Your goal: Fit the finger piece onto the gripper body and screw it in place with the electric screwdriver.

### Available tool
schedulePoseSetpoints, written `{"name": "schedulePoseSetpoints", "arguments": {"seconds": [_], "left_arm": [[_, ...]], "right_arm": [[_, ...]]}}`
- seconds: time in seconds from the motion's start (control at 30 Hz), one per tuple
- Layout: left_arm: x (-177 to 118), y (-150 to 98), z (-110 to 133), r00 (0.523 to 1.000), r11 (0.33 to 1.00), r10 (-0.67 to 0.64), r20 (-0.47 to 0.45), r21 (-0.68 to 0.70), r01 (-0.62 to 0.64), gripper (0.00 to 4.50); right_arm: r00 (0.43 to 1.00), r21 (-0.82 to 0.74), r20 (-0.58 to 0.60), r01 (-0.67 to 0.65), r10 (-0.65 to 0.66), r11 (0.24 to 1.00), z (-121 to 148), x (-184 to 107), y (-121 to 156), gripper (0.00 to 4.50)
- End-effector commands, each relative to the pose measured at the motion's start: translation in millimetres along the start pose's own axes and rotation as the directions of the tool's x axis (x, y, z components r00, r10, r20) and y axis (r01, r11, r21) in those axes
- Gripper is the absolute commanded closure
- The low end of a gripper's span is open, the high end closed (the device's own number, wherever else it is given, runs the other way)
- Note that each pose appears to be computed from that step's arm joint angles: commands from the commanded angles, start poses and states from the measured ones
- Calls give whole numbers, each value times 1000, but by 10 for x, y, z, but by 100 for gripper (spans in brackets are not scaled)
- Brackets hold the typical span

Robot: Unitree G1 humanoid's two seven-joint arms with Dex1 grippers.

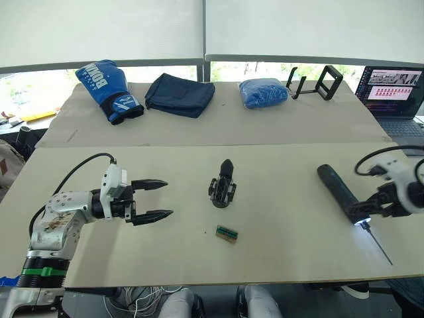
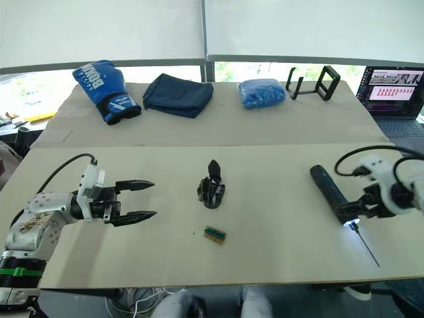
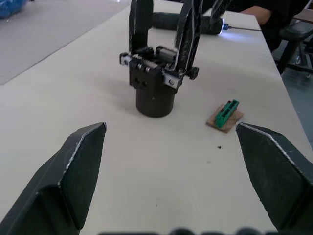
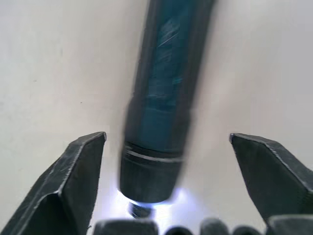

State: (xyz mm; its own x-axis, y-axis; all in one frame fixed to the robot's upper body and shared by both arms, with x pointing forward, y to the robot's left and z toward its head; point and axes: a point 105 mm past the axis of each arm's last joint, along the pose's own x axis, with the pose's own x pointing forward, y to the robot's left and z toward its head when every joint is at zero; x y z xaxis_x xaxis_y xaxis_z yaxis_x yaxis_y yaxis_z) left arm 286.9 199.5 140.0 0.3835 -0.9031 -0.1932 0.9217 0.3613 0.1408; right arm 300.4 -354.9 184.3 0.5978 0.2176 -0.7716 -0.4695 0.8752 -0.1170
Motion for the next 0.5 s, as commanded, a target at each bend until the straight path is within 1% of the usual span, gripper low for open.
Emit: {"name": "schedulePoseSetpoints", "arguments": {"seconds": [0.03, 0.1, 0.13, 0.17, 0.2, 0.27, 0.3, 0.33, 0.37, 0.43, 0.5], "left_arm": [[-217, 76, -64, 994, 994, 87, -59, 78, -82, 0], [-334, 76, -123, 989, 988, 117, -91, 115, -106, 0], [-389, 78, -160, 985, 985, 131, -114, 123, -117, 0], [-449, 74, -197, 981, 983, 144, -133, 130, -127, 0], [-512, 47, -250, 977, 987, 137, -160, 108, -121, 0], [-590, 23, -321, 970, 987, 147, -191, 90, -132, 0], [-606, 20, -349, 967, 985, 158, -198, 100, -141, 0], [-613, 21, -383, 962, 981, 178, -206, 115, -157, 0], [-616, 14, -409, 959, 977, 191, -211, 131, -166, 0], [-614, -4, -440, 954, 972, 214, -209, 143, -186, 0], [-602, -24, -447, 951, 966, 237, -196, 150, -210, 0]], "right_arm": [[956, -256, 252, -83, 149, 963, 439, -335, 245, 3], [862, -433, 378, -159, 339, 887, 567, -450, 561, 3], [805, -501, 427, -167, 410, 849, 588, -492, 695, 3], [752, -565, 452, -175, 480, 806, 569, -510, 837, 3], [726, -638, 432, -173, 535, 750, 501, -477, 980, 3], [699, -711, 407, -162, 588, 684, 411, -383, 1184, 3], [654, -731, 448, -125, 610, 671, 447, -354, 1283, 3], [611, -720, 493, -114, 620, 685, 481, -311, 1370, 3], [578, -737, 509, -90, 638, 670, 484, -268, 1465, 3], [536, -759, 507, -94, 675, 645, 427, -155, 1652, 3], [511, -767, 508, -98, 693, 634, 368, -66, 1767, 3]]}}
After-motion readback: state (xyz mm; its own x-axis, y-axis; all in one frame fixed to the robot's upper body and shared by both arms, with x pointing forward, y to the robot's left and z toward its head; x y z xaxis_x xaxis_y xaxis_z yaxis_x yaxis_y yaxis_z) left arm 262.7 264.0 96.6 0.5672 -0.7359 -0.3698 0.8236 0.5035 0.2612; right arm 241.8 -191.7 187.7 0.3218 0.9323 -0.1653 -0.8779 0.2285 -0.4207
